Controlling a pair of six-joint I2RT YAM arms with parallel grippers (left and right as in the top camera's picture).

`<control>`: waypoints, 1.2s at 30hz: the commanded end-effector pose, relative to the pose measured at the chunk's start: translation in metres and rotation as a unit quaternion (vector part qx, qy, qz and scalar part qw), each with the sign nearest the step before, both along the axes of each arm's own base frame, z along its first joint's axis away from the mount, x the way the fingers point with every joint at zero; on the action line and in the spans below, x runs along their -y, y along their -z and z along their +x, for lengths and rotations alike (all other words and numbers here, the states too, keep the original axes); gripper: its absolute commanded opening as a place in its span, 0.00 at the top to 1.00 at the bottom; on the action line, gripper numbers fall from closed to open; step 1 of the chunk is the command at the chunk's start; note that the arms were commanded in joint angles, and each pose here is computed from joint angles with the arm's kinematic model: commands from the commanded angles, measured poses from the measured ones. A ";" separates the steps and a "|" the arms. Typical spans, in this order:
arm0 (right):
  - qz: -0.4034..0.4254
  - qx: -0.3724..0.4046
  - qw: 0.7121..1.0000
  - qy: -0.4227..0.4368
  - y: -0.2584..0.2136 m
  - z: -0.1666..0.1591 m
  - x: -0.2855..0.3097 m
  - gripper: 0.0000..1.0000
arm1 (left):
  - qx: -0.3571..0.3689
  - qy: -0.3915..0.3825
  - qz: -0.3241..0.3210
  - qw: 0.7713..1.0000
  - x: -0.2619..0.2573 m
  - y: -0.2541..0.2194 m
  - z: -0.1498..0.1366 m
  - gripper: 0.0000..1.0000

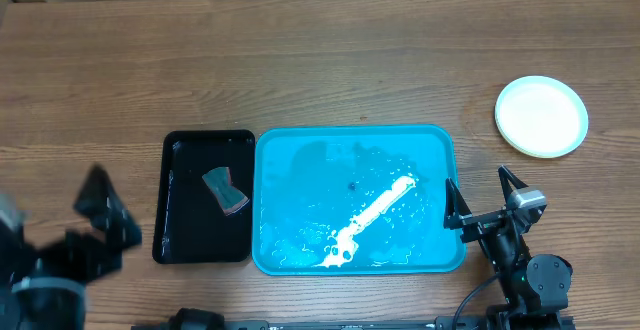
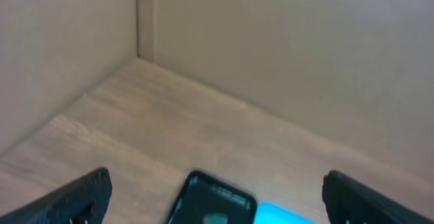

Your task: Clean dirty plates on tray and stack at the side

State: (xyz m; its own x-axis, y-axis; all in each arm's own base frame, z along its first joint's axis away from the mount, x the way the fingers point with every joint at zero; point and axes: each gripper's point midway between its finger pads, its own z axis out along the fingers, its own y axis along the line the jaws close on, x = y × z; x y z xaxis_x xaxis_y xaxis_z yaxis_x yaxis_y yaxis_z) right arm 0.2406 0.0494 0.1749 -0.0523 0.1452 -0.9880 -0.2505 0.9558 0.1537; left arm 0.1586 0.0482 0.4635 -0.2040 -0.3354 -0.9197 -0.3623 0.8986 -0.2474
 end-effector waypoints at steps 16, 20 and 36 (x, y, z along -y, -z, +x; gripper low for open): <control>0.000 0.002 1.000 0.003 0.002 0.000 0.000 0.00 | 0.250 0.127 -0.016 0.960 0.042 0.100 0.071 0.00; 0.000 0.002 1.000 0.003 0.002 0.000 0.000 0.00 | 0.283 0.124 -0.008 0.951 0.040 0.130 0.063 0.00; 0.000 0.002 1.000 0.003 0.002 0.000 0.000 0.00 | 0.281 0.115 -0.014 0.953 0.035 0.207 0.074 0.00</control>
